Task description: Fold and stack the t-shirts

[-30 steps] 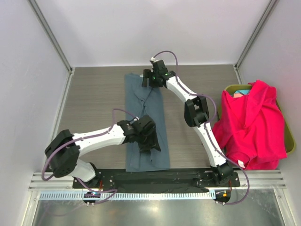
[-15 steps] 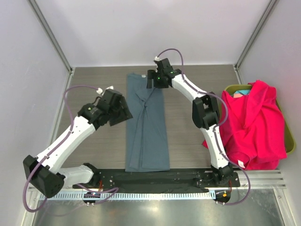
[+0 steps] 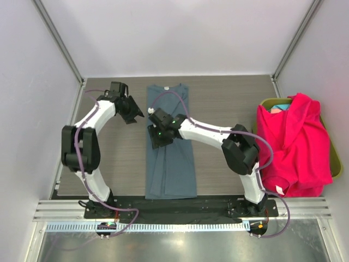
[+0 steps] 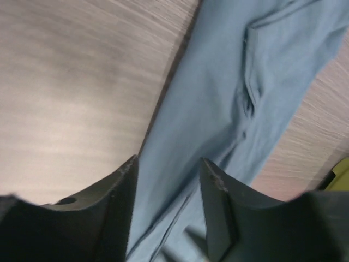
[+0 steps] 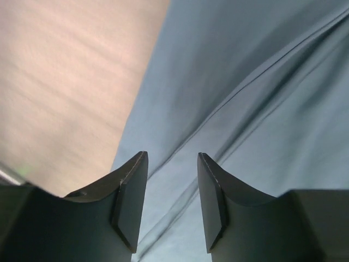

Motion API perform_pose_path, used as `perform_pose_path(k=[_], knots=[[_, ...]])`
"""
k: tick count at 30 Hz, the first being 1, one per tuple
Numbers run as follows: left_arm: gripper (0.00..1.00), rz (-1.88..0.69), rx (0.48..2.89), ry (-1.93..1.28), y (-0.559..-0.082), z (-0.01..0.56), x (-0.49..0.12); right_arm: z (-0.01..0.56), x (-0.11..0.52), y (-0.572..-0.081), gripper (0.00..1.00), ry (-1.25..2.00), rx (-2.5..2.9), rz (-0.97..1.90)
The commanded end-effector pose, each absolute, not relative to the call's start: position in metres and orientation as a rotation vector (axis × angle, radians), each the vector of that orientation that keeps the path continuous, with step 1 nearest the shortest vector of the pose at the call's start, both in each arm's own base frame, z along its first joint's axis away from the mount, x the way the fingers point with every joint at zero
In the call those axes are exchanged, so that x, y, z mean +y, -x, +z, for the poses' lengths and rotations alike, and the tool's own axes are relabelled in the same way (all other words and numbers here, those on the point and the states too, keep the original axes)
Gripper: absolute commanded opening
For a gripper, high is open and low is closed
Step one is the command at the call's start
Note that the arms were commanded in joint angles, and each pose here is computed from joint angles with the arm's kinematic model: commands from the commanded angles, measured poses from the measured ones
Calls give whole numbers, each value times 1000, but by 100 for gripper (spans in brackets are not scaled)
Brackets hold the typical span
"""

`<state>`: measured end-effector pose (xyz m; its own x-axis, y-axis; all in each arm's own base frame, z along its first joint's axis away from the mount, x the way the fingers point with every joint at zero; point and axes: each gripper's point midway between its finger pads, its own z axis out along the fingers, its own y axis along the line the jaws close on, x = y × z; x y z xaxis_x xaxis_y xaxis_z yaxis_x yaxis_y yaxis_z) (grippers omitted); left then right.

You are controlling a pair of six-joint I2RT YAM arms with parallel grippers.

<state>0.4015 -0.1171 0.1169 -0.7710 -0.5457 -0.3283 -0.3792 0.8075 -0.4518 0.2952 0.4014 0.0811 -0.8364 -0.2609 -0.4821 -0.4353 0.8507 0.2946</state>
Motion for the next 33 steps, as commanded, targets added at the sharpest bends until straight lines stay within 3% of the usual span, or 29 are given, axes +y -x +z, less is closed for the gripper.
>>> perform_pose_path(k=[1,5,15,24,33], knots=[[48,-753,2559,557,-435,110,-150,99,416,-288,47,450,2561,599],[45,-801,2633,530,-445,80,-165,84,412,-295,47,413,2567,480],[45,-605,2778,488,-429,33,-160,48,391,-294,47,534,2602,34],[44,-559,2790,484,-426,28,-156,55,364,-294,42,543,2585,-143],[44,-472,2827,492,-430,12,-149,55,315,-265,40,550,2636,-250]])
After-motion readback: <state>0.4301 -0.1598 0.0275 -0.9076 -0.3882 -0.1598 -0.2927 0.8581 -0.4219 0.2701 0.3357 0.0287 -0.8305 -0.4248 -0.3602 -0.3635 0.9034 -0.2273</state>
